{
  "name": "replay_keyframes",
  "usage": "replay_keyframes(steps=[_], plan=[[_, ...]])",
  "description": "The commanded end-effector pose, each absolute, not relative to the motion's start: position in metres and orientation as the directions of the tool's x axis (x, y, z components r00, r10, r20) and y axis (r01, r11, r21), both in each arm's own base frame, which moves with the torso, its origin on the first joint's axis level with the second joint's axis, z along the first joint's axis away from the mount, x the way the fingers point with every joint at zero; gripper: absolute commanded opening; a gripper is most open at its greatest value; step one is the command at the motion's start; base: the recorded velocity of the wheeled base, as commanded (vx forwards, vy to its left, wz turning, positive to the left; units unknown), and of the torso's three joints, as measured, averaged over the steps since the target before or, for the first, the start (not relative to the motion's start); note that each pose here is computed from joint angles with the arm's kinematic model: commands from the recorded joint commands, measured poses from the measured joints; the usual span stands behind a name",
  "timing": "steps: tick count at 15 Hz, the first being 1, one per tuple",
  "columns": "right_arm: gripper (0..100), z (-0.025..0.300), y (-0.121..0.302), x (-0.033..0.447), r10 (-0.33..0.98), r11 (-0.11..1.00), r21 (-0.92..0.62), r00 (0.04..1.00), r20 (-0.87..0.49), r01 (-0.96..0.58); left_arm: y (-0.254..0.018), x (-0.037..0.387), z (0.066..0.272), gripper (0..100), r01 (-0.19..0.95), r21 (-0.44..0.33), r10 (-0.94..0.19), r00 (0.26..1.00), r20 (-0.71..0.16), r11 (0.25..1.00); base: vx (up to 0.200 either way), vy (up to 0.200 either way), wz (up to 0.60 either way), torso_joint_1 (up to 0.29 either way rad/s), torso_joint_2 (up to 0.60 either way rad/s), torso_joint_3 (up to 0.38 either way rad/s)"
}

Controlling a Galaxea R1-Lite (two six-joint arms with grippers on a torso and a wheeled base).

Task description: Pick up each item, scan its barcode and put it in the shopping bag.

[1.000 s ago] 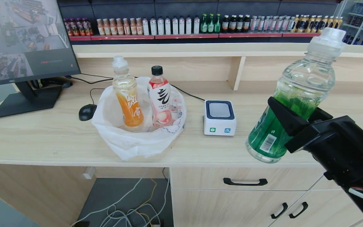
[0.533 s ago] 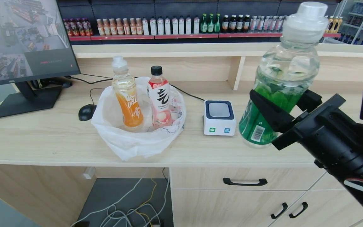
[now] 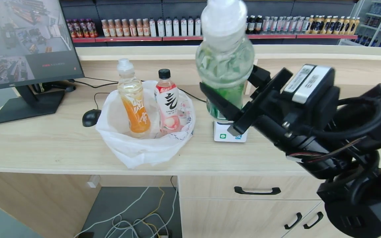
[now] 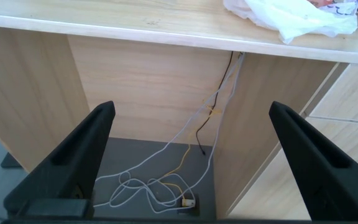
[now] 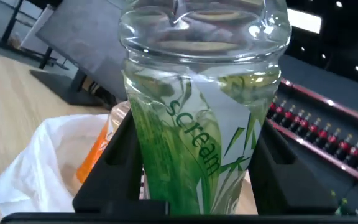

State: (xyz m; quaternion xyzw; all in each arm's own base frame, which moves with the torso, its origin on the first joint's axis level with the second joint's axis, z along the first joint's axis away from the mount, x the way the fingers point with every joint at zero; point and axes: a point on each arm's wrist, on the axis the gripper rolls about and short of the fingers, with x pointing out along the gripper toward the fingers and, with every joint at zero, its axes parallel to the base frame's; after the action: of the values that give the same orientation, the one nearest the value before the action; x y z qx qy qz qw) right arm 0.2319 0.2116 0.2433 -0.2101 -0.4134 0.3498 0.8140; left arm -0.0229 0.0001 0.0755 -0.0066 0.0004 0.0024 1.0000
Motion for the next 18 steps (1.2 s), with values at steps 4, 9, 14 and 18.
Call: replay_keyframes(steps=[4, 9, 14, 18], plan=[[0, 0.223, 0.212, 0.281, 0.811, 0.568, -0.773, 0.351, 0.468, -0.283, 0.0, -0.023, 0.076, 100, -0.005, -0.014, 0.005, 1.0, 0.0, 1.0, 0.0, 0.0, 0.0, 0.0, 0.0, 0.0], [0, 0.214, 0.179, 0.313, 0.838, 0.495, -0.854, 0.349, 0.42, -0.161, 0.0, -0.023, 0.076, 100, -0.006, -0.014, 0.006, 1.0, 0.0, 1.0, 0.0, 0.0, 0.0, 0.0, 0.0, 0.0], [0, 0.21, 0.18, 0.341, 0.854, 0.465, -0.881, 0.307, 0.419, -0.089, 0.0, -0.023, 0.075, 100, -0.006, -0.014, 0.006, 1.0, -0.002, 1.0, 0.0, 0.0, 0.0, 0.0, 0.0, 0.0], [0, 0.2, 0.17, 0.352, 0.876, 0.42, -0.905, 0.295, 0.382, -0.076, 0.0, -0.023, 0.075, 100, -0.006, -0.014, 0.006, 1.0, -0.002, 1.0, 0.0, 0.0, 0.0, 0.0, 0.0, 0.0]])
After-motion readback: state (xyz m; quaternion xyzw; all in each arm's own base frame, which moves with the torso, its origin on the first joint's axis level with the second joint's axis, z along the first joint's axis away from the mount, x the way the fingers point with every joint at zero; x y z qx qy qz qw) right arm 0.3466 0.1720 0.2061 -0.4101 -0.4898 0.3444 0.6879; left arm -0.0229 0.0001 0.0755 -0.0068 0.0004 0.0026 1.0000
